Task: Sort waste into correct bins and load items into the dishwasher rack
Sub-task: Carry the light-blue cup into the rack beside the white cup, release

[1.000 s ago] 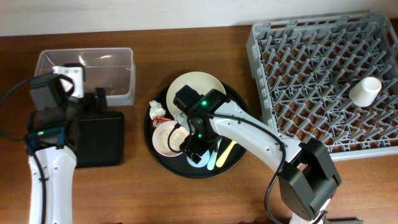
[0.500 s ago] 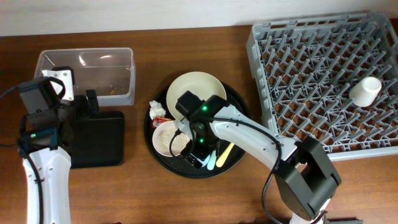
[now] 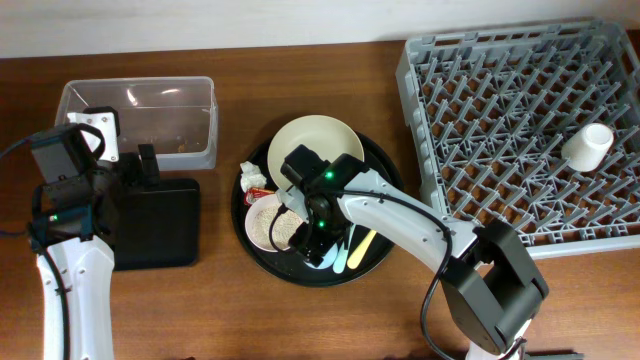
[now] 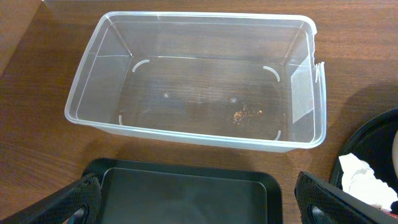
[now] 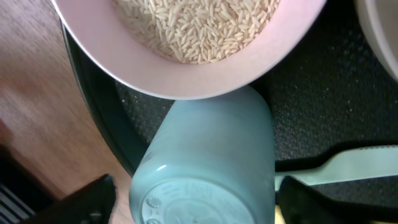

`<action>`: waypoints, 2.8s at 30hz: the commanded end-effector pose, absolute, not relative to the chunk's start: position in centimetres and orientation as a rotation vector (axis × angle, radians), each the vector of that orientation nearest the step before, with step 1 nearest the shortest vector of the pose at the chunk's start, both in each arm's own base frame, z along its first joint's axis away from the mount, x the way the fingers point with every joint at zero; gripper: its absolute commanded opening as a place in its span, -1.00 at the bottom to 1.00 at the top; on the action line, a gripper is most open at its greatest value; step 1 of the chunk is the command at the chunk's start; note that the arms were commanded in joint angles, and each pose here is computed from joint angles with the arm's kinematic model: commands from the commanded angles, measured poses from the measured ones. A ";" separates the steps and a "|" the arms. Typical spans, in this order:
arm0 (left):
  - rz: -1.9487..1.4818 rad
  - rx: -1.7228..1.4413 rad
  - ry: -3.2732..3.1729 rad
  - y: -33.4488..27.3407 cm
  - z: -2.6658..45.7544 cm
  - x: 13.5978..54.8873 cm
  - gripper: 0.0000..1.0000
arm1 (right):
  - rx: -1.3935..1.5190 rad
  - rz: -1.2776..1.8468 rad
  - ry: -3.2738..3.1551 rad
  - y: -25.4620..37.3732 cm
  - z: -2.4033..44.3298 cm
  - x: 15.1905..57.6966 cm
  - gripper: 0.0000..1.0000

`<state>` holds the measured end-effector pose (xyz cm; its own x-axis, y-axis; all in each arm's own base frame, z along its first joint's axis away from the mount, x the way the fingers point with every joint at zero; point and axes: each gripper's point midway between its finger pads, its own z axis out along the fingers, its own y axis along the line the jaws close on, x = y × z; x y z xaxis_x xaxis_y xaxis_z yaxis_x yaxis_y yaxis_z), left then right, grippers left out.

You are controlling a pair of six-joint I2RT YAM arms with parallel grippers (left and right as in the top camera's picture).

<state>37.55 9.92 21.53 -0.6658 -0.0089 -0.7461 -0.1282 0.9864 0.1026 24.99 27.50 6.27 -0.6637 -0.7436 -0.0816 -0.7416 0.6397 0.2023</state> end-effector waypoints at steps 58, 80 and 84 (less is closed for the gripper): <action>0.193 -0.118 2.271 10.3 22.5 37.8 0.99 | -0.983 0.166 -3.335 -15.2 22.3 40.0 0.32; 0.193 -0.118 2.271 10.3 22.5 37.8 0.99 | -1.382 0.149 -3.178 -23.6 22.2 35.5 0.33; 0.194 -0.118 2.271 10.3 22.5 37.8 0.99 | -1.418 0.148 -3.139 -24.2 22.0 34.5 0.33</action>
